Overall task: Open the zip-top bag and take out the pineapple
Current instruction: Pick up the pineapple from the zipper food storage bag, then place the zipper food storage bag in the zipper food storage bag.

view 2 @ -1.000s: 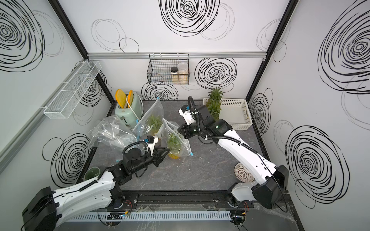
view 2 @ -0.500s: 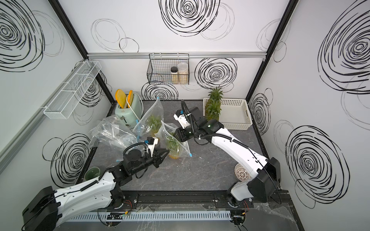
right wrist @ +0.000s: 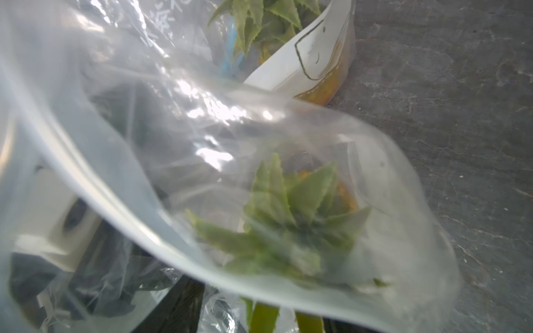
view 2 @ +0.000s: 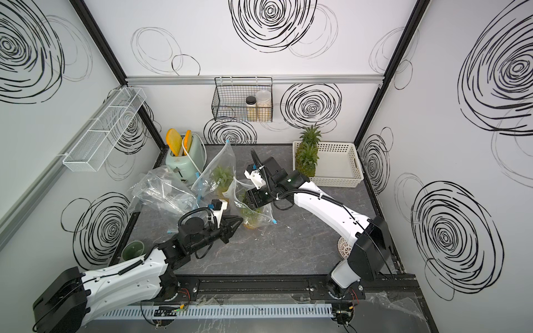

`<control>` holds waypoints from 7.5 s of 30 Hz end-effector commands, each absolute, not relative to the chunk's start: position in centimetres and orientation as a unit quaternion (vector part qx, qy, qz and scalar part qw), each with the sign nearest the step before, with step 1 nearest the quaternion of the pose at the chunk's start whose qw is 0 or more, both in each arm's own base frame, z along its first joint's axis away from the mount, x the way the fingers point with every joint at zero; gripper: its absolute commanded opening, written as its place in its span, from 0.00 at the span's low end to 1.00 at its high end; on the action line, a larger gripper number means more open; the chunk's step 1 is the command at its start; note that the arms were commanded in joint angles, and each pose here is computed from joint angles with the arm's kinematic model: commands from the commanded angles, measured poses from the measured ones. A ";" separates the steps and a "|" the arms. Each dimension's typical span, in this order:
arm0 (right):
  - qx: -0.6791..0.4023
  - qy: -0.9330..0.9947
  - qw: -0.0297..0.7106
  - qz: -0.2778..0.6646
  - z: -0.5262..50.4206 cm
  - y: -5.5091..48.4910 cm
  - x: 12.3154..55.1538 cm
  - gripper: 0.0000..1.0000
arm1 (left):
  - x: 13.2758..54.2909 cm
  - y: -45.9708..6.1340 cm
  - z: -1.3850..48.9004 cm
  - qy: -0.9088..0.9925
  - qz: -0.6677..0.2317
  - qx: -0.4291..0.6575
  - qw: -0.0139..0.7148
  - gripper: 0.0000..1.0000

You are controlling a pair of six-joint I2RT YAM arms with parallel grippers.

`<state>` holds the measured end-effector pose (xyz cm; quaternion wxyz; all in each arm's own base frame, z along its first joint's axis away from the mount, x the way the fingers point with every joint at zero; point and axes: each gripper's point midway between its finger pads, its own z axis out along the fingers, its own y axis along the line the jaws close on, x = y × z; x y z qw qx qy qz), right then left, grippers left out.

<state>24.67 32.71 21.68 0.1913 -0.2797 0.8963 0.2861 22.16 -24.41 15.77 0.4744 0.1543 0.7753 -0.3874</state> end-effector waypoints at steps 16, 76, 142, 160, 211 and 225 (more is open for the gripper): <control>-0.268 0.947 0.078 0.159 12.8 31.7 24.0 0.64 | 22.1 -23.8 17.1 0.757 -0.394 0.142 0.502 0.24; -0.213 0.817 0.409 0.345 43.7 26.1 28.0 0.00 | 19.6 -33.9 25.2 0.548 -0.732 0.032 0.403 0.92; -0.246 0.747 0.482 0.387 50.2 21.0 18.3 0.00 | 39.0 -13.1 29.7 0.787 -0.044 0.029 0.615 0.00; -0.245 0.740 0.485 0.396 49.5 20.2 16.9 0.00 | 43.1 -5.7 39.2 0.735 0.091 -0.018 0.671 0.00; -0.265 0.817 0.416 0.299 39.6 20.0 21.7 0.00 | 31.0 3.5 56.7 0.658 0.093 -0.105 0.740 0.00; -0.266 0.813 0.415 0.309 39.2 19.9 22.6 0.00 | 35.6 11.5 50.1 0.702 0.185 -0.175 0.665 0.00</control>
